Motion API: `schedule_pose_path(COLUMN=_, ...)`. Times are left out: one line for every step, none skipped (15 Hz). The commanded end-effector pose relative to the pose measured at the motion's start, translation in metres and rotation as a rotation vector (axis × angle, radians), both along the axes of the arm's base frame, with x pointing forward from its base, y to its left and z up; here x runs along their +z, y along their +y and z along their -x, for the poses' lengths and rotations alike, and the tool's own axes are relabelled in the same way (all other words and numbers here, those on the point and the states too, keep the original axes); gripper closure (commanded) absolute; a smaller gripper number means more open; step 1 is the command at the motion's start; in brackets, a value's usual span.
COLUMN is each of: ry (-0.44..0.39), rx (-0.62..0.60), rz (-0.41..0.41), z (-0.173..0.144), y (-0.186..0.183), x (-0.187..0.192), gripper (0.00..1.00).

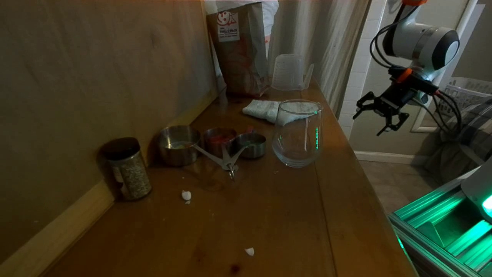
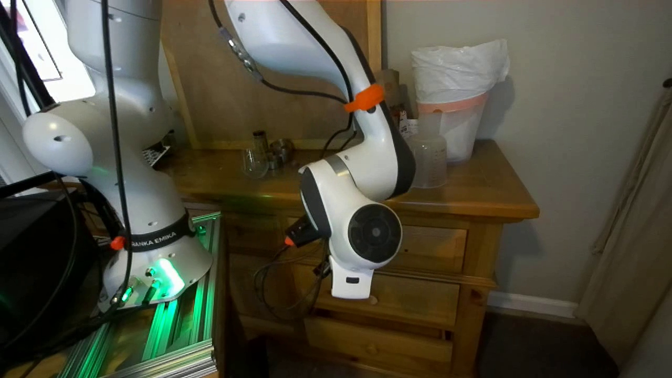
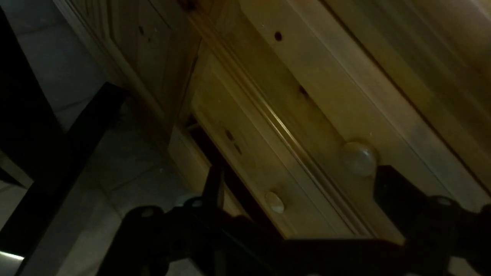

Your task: Move the towel to the top drawer on the right, then close the drawer

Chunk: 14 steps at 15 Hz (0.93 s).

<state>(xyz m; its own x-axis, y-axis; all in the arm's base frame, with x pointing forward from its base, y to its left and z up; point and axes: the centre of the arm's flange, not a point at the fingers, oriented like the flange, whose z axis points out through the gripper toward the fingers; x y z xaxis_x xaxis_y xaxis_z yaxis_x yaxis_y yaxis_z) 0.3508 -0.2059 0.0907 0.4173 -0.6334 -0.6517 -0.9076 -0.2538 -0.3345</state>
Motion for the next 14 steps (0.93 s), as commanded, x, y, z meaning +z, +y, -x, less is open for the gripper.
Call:
schedule_pose_path(ry=0.005, rx=-0.022, rz=-0.064, z=-0.023, y=0.003, x=-0.042, gripper=0.00)
schedule_pose_path(ry=0.013, rx=-0.021, rz=-0.065, z=-0.027, y=0.005, x=-0.049, gripper=0.00)
schedule_pose_path(ry=0.019, rx=-0.016, rz=-0.064, z=-0.029, y=0.006, x=-0.056, gripper=0.00)
schedule_pose_path(ry=0.027, rx=-0.003, rz=-0.039, z=-0.016, y=0.011, x=-0.037, gripper=0.00)
schedule_pose_path(ry=0.032, rx=0.000, rz=-0.042, z=-0.019, y=0.011, x=-0.044, gripper=0.00)
schedule_pose_path(ry=0.036, rx=0.002, rz=-0.043, z=-0.020, y=0.012, x=-0.049, gripper=0.00)
schedule_pose_path(ry=0.038, rx=0.003, rz=-0.044, z=-0.021, y=0.011, x=-0.051, gripper=0.00)
schedule_pose_path(ry=0.039, rx=0.003, rz=-0.044, z=-0.022, y=0.011, x=-0.053, gripper=0.00)
schedule_pose_path(ry=0.038, rx=0.003, rz=-0.043, z=-0.022, y=0.010, x=-0.053, gripper=0.00)
schedule_pose_path(ry=0.037, rx=0.003, rz=-0.043, z=-0.023, y=0.010, x=-0.052, gripper=0.00)
schedule_pose_path(ry=0.034, rx=-0.002, rz=-0.075, z=-0.023, y=0.008, x=-0.055, gripper=0.00)
schedule_pose_path(ry=0.032, rx=-0.017, rz=-0.114, z=-0.024, y=0.003, x=-0.061, gripper=0.00)
schedule_pose_path(ry=0.018, rx=-0.035, rz=-0.144, z=-0.025, y=0.002, x=-0.066, gripper=0.00)
schedule_pose_path(ry=0.016, rx=-0.035, rz=-0.185, z=-0.026, y=0.001, x=-0.070, gripper=0.00)
